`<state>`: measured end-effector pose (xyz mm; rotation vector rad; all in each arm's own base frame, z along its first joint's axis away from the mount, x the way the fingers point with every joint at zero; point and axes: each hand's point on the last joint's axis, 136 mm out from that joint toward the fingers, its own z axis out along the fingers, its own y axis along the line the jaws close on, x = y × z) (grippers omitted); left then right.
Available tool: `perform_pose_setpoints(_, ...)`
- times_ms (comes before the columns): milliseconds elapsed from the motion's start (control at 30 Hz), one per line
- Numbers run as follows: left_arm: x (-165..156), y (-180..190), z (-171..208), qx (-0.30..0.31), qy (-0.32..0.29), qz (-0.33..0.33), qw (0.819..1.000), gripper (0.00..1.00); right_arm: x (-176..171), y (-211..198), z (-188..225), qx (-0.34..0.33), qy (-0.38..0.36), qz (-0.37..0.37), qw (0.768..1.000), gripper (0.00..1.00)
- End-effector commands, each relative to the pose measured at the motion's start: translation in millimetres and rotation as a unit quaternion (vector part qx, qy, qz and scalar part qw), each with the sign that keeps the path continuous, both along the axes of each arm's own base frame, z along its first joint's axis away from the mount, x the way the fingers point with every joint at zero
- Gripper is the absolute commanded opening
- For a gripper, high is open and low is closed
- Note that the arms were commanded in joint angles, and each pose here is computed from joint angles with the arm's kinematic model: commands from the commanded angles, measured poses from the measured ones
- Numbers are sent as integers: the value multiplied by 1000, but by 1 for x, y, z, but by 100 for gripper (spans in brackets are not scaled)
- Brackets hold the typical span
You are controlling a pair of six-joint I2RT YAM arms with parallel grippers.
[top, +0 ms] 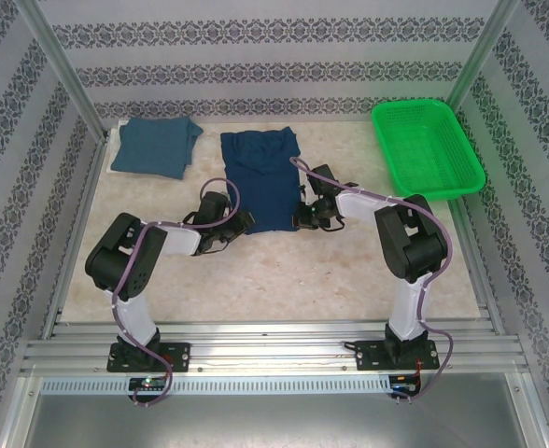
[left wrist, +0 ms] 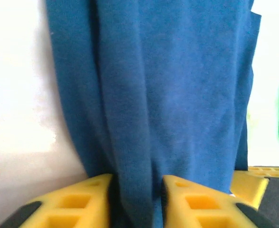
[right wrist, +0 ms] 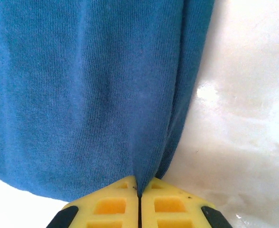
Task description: Fold and stack the t-shirts
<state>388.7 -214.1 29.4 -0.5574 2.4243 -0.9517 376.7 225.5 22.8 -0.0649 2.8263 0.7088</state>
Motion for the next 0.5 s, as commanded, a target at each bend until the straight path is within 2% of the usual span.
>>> perform_pose_setpoints(0, -24, 2, -18, 30, 51, -18, 998, 15, -2, 1, -2, 4, 6, 7, 1000, 6)
perform_pose_setpoints(67, -25, 8, -14, 39, 46, -17, 998, 3, -3, 3, 3, 10, -2, 8, 1000, 2)
perform_pose_setpoints(100, -26, 11, -9, 38, 39, -16, 998, 0, -3, 3, 7, 17, -8, 8, 1000, 0)
perform_pose_setpoints(233, -29, 13, 17, 40, 10, -29, 999, 0, -4, 4, 28, 44, -32, -3, 999, 0)
perform_pose_setpoints(467, -59, 21, 36, 34, -2, -47, 998, 0, -36, -4, 59, 55, -42, -6, 998, 0)
